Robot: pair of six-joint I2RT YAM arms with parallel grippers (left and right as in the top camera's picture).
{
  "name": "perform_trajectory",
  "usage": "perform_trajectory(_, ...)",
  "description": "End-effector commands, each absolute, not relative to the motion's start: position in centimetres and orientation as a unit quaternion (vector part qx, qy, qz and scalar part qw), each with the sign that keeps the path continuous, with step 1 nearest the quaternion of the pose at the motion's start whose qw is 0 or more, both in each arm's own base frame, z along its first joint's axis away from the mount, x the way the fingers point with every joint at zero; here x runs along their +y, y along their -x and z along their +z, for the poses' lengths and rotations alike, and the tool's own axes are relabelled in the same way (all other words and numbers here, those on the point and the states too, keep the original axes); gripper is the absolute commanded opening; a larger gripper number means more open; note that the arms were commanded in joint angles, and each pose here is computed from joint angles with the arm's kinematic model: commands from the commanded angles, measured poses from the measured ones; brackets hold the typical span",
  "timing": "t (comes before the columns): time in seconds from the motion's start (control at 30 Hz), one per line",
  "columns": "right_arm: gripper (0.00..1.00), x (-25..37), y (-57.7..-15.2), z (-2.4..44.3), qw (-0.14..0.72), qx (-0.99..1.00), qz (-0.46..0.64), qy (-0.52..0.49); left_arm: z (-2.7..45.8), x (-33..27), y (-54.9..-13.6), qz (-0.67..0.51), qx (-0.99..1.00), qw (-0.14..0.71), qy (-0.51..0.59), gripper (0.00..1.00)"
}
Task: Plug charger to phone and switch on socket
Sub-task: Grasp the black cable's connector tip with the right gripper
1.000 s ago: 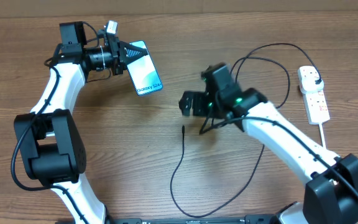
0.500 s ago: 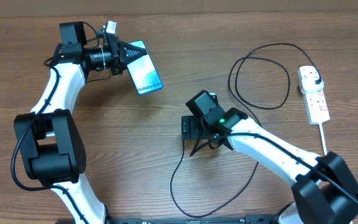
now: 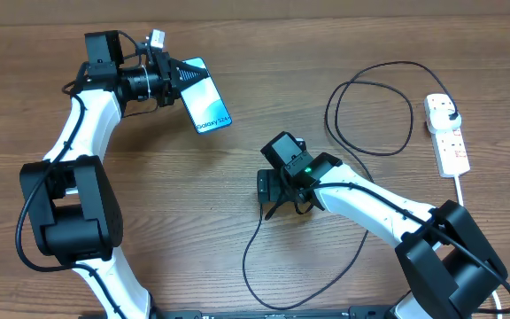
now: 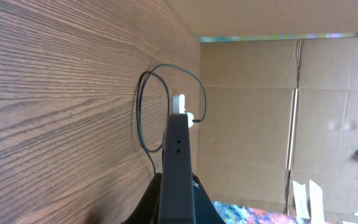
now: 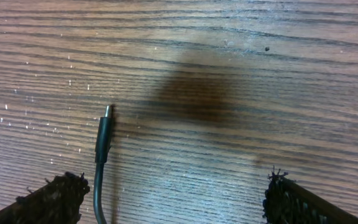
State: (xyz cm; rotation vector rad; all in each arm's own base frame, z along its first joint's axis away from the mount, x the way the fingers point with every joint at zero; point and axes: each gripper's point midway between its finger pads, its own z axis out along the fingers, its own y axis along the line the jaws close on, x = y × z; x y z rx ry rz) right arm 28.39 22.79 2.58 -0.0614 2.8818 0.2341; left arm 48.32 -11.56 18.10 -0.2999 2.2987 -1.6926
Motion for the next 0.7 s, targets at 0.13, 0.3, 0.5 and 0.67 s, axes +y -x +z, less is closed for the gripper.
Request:
perform_trajectory(0.13, 0.97, 25.4, -28.9, 3.3, 0.130, 0.988, 0.072, 0.044, 18.3, -11.6, -48.3, -0.586, 0.793, 0.142, 0.091, 0.04)
perform_trajectory(0.3, 0.97, 25.5, -28.9, 3.0, 0.128, 0.989, 0.060, 0.039, 18.3, -11.6, -48.3, -0.586, 0.793, 0.142, 0.091, 0.04)
perform_trajectory(0.5, 0.96, 25.7, -29.1, 1.9, 0.120, 0.990, 0.052, 0.049, 18.3, -11.6, -48.3, -0.586, 0.793, 0.142, 0.091, 0.04)
perform_trajectory(0.67, 0.95, 26.2, -29.4, 1.2, 0.108, 0.992, 0.044, 0.052, 18.2, -11.4, -48.9, -0.578, 0.796, 0.155, 0.093, 0.04)
